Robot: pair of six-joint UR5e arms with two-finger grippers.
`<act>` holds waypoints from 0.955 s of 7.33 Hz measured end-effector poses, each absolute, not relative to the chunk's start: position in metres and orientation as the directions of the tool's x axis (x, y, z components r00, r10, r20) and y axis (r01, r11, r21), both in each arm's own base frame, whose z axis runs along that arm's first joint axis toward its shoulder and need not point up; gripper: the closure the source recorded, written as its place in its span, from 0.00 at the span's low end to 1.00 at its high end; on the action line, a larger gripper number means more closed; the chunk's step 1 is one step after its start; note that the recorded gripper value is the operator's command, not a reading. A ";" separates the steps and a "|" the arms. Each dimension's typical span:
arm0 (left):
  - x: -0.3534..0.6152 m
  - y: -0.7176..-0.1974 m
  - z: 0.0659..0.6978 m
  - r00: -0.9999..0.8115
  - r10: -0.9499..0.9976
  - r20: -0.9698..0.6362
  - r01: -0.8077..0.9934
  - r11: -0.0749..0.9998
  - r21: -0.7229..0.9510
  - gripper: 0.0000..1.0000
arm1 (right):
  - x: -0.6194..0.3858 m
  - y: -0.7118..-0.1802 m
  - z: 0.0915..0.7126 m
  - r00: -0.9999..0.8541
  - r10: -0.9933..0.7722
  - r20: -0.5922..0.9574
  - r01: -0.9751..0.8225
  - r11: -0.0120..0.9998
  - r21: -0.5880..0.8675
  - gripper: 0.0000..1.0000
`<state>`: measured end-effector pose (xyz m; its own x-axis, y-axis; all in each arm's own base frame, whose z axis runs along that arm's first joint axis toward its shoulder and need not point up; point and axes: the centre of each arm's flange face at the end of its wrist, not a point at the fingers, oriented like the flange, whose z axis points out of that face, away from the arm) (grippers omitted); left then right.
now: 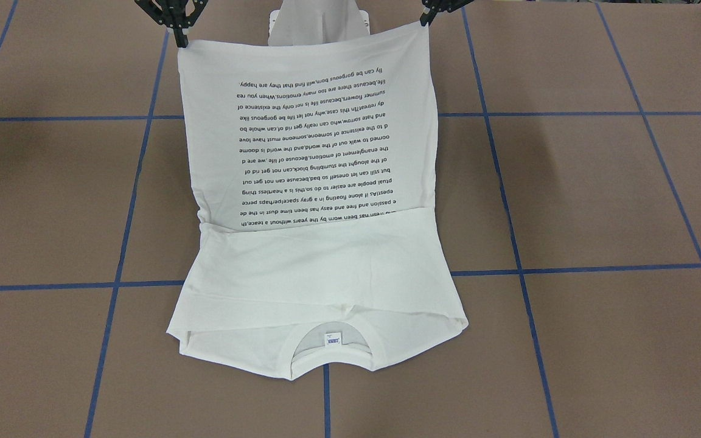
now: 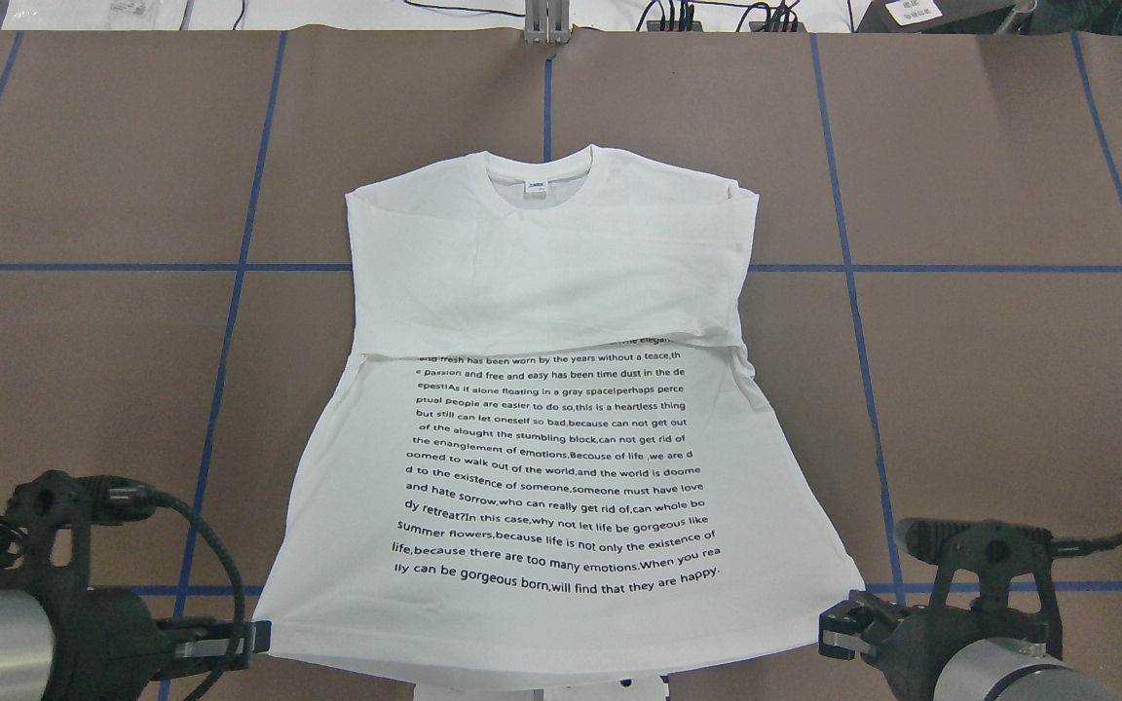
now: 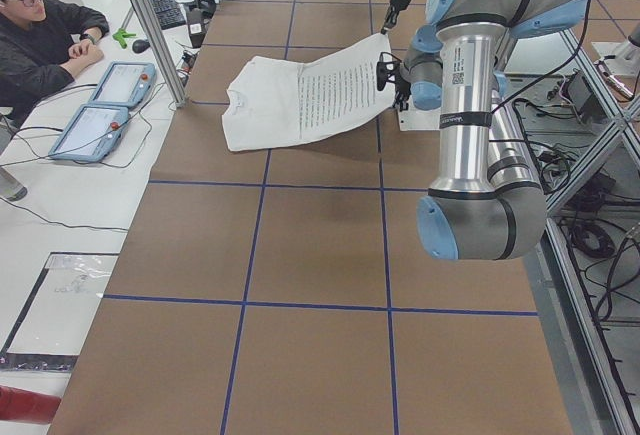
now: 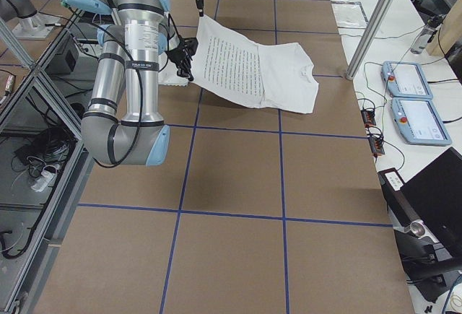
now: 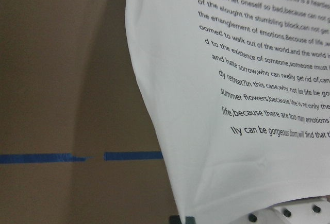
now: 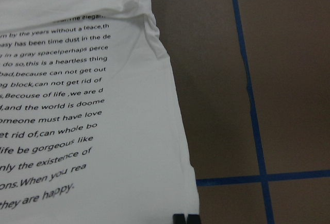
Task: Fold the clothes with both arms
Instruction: 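Lift the hem with both grippers and fold it toward the collar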
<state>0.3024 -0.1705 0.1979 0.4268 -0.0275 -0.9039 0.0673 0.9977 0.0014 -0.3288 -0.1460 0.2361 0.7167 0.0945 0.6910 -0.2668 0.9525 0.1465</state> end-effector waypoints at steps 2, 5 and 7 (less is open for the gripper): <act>0.299 -0.196 0.171 0.445 -0.019 -0.895 0.094 0.995 0.025 1.00 | -0.316 -0.182 0.207 0.713 0.099 0.694 -0.271 0.952 0.143 1.00; 0.305 -0.276 0.165 0.506 0.024 -0.862 0.208 0.967 0.149 1.00 | -0.322 -0.293 0.171 0.732 0.119 0.671 -0.325 0.926 0.191 1.00; 0.295 -0.353 0.171 0.580 0.007 -0.815 0.302 0.927 0.223 1.00 | -0.316 -0.372 0.166 0.767 0.144 0.625 -0.354 0.908 0.226 1.00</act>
<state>0.2952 -0.3530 0.1706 0.5800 0.0068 -0.8146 0.3022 0.9268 0.2229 -0.3156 -0.3716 0.1661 0.7672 0.1437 0.6251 -0.3540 0.9076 0.2258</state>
